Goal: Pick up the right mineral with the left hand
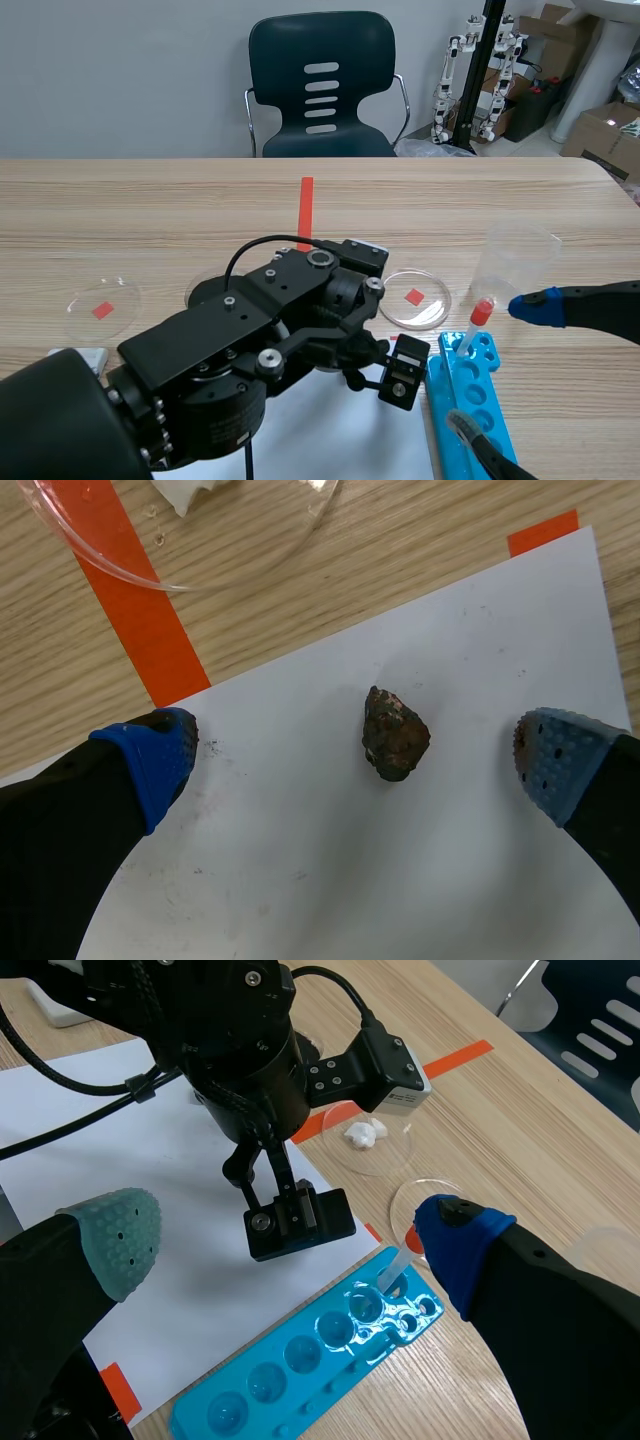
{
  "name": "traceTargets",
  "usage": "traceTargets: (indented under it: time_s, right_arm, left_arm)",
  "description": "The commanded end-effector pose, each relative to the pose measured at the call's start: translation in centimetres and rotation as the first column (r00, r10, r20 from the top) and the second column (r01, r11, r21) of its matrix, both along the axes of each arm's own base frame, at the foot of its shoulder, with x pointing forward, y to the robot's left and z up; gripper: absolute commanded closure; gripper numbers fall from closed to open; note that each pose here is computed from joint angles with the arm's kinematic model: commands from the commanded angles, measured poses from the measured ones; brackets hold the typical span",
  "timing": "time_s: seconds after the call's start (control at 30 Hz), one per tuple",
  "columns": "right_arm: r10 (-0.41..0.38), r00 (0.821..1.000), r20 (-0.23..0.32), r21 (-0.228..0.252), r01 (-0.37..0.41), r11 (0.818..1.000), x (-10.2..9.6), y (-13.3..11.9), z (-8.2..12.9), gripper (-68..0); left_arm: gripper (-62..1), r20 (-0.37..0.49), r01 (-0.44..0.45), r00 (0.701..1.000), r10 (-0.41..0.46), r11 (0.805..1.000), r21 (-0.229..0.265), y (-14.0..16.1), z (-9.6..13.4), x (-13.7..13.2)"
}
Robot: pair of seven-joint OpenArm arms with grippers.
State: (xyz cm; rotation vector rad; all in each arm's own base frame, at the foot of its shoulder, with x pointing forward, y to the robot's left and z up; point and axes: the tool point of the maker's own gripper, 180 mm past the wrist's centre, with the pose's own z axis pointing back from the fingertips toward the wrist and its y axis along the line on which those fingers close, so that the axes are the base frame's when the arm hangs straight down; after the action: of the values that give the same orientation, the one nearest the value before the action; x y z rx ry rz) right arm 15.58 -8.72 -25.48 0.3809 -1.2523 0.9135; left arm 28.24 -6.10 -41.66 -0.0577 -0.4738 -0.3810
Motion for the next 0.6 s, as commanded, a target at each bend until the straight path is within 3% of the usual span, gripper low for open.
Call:
traceTargets:
  time_s: [0.0, 0.57]
  right_arm:
    - [-0.002, 1.000, 0.008, 0.019, 0.002, 1.000, 0.1, 0.2, 0.4, -52.9]
    - [-0.002, 1.000, 0.009, 0.020, 0.001, 1.000, 0.1, 0.2, 0.4, -52.9]
  left_arm:
    - [-62.3, 0.021, 0.001, 1.000, 0.000, 0.999, -0.039, -1.5, 1.3, 0.6]
    - [-62.3, -0.034, -0.009, 0.999, 0.007, 0.999, -0.030, -1.8, 0.1, 0.2]
